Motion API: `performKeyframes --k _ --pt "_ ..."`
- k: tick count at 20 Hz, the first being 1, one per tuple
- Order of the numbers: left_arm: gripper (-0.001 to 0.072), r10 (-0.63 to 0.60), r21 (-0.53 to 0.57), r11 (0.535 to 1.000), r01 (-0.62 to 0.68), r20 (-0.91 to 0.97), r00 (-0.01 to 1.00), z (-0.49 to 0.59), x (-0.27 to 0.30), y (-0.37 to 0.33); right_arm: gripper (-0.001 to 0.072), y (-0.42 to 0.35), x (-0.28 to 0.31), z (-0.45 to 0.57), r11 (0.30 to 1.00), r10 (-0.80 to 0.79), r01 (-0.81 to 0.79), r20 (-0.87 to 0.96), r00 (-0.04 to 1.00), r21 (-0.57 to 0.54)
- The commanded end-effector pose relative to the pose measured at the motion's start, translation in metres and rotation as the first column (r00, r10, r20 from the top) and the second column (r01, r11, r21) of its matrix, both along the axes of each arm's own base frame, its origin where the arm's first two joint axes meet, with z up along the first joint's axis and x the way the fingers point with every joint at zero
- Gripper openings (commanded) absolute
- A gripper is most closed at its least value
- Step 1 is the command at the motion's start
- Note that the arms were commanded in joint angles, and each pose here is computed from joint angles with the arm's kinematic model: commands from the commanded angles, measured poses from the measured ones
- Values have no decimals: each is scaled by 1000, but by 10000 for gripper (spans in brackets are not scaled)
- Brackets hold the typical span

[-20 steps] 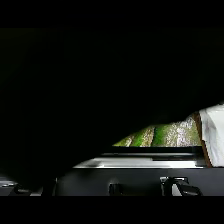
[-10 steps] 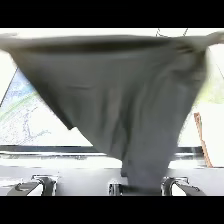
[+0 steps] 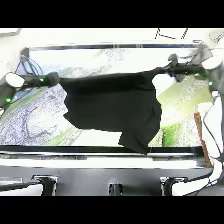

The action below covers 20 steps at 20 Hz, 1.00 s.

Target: Fold the clothes and pants, and hang the long-sleeved shirts on hangers.

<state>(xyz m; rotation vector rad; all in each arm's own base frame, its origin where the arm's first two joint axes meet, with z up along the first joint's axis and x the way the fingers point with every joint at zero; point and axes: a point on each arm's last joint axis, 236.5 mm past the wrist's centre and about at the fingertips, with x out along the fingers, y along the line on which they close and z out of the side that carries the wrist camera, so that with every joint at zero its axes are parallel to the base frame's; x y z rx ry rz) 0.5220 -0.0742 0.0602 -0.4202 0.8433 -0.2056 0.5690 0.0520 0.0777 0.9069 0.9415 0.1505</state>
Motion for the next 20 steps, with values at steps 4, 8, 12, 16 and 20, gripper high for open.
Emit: performKeyframes --k 4,8,12,16,20 --pt "489 -48 -88 996 26 -261 964 -48 -33 18 259 -17 -19 -21 1000 28 -27 -110 994 9" --pt "568 -1 -129 989 -75 -512 859 -73 -101 102 491 -117 -120 -37 982 36 -106 -399 916 -155" --pt "408 -9 -302 931 -205 -579 815 -129 -139 91 491 -132 -203 -73 950 74 -245 -620 781 -195" --pt "409 -42 -445 868 -219 -506 862 -142 -122 50 492 -113 -219 -85 958 112 -250 -618 778 -141" --pt "409 -84 -445 874 -197 -536 840 -161 -124 27 492 -110 -224 -85 957 128 -263 -624 770 -127"
